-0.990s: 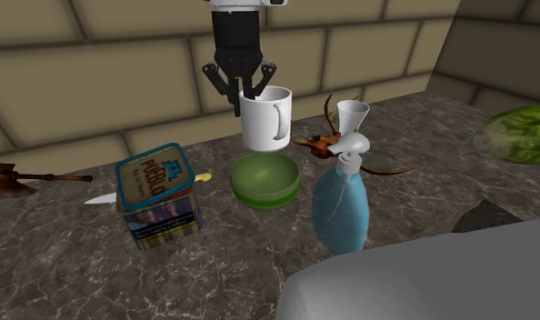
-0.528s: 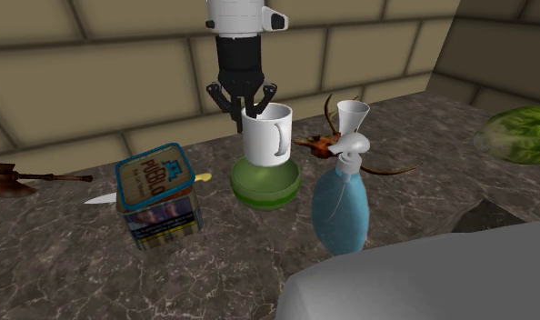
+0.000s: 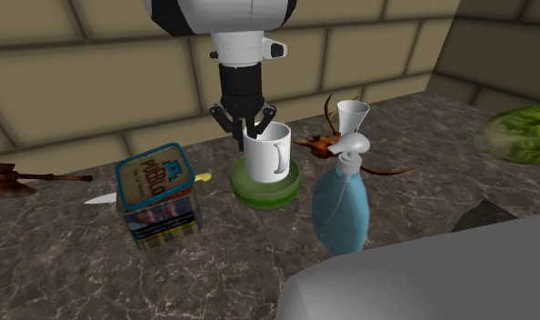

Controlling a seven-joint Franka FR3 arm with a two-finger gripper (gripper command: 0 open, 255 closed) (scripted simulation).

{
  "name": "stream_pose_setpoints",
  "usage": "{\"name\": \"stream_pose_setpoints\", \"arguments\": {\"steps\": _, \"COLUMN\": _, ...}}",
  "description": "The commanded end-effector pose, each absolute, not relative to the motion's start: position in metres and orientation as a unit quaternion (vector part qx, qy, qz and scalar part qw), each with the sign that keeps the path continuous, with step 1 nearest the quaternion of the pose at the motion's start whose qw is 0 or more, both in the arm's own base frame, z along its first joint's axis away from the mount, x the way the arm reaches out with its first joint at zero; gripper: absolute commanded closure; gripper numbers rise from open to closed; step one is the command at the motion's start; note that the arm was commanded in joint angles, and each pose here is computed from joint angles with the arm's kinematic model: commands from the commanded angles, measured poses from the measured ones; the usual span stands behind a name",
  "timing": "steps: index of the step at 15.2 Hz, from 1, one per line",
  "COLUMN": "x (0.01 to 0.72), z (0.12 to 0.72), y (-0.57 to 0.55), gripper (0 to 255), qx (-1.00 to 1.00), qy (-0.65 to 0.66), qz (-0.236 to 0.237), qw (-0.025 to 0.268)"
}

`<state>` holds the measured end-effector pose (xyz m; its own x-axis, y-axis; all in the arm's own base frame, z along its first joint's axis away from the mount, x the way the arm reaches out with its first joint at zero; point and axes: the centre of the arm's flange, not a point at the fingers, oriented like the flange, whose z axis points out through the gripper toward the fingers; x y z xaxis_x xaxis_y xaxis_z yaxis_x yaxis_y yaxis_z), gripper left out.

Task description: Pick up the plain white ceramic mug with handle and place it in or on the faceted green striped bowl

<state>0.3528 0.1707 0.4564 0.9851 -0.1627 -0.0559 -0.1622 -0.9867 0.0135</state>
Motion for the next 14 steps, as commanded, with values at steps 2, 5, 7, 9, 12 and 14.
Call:
{"name": "stream_pose_setpoints", "arguments": {"steps": 2, "x": 0.3539, "z": 0.4486, "y": 0.1698, "gripper": 255, "qx": 0.996, "qy": -0.081, "qz": -0.028, "qw": 0.004}}
{"name": "stream_pose_setpoints", "arguments": {"steps": 5, "x": 0.3539, "z": 0.4486, "y": 0.1698, "gripper": 255, "qx": 0.996, "qy": -0.081, "qz": -0.028, "qw": 0.004}}
{"name": "stream_pose_setpoints", "arguments": {"steps": 7, "x": 0.3539, "z": 0.4486, "y": 0.1698, "gripper": 255, "qx": 0.996, "qy": -0.081, "qz": -0.028, "qw": 0.004}}
{"name": "stream_pose_setpoints", "arguments": {"steps": 9, "x": 0.3539, "z": 0.4487, "y": 0.1698, "gripper": 0, "qx": 0.996, "qy": -0.081, "qz": -0.028, "qw": 0.004}}
{"name": "stream_pose_setpoints", "arguments": {"steps": 12, "x": 0.3539, "z": 0.4487, "y": 0.1699, "gripper": 0, "qx": 0.996, "qy": -0.081, "qz": -0.028, "qw": 0.004}}
{"name": "stream_pose_setpoints", "arguments": {"steps": 14, "x": 0.3539, "z": 0.4487, "y": 0.1699, "gripper": 0, "qx": 0.996, "qy": -0.081, "qz": -0.028, "qw": 0.004}}
